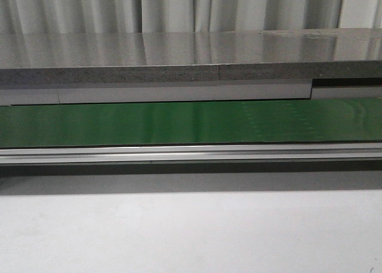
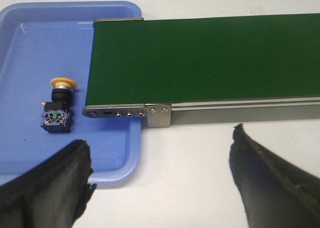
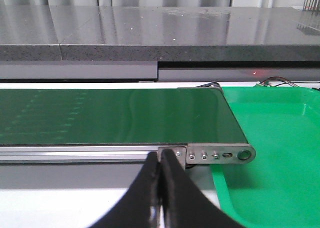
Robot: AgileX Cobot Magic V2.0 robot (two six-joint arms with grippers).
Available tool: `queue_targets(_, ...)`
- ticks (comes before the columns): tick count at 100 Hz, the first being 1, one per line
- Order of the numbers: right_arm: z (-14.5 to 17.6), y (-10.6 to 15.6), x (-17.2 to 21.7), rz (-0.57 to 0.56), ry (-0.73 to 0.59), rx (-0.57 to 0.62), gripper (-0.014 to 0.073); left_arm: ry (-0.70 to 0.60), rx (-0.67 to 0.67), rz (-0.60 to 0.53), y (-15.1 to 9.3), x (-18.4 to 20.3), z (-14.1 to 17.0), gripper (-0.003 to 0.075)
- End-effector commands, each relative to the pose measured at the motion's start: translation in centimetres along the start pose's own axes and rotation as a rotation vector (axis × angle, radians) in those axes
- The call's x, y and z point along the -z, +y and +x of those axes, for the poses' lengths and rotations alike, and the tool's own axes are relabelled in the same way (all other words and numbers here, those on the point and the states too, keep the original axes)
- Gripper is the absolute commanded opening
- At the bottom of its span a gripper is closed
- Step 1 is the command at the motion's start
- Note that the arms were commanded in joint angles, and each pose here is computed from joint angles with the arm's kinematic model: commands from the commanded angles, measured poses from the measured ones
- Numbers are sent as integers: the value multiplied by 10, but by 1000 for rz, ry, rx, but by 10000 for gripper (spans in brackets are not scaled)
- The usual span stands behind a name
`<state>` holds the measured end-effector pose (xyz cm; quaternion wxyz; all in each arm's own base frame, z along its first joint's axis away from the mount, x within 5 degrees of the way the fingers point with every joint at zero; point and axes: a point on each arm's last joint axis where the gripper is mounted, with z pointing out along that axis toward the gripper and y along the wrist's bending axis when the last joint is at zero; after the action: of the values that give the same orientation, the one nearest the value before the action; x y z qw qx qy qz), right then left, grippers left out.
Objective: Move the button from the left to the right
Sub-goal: 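Move the left gripper down toward the yellow push-button in the blue tray, then grasp the yellow-capped push-button switch with the left gripper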
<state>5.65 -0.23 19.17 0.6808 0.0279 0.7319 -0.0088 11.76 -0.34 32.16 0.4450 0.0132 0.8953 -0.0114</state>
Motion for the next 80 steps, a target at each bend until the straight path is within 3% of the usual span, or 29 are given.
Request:
queue_targets(1,-14,-1,3,15,-115,10,-68,-108,-3,-7,0,6,-17,601)
queue_targets(15,-14,-1,3,15,-115,10,-68,-88,3,-107,12,2,-23,601)
queue_targets(42,-14,-1,3,15,-115,10,-68,37,106,-321,58,-24,-54,601)
queue_targets(80,-14,-1,3,15,-115,10,-68,264,131,-343,109,-116,-85,600)
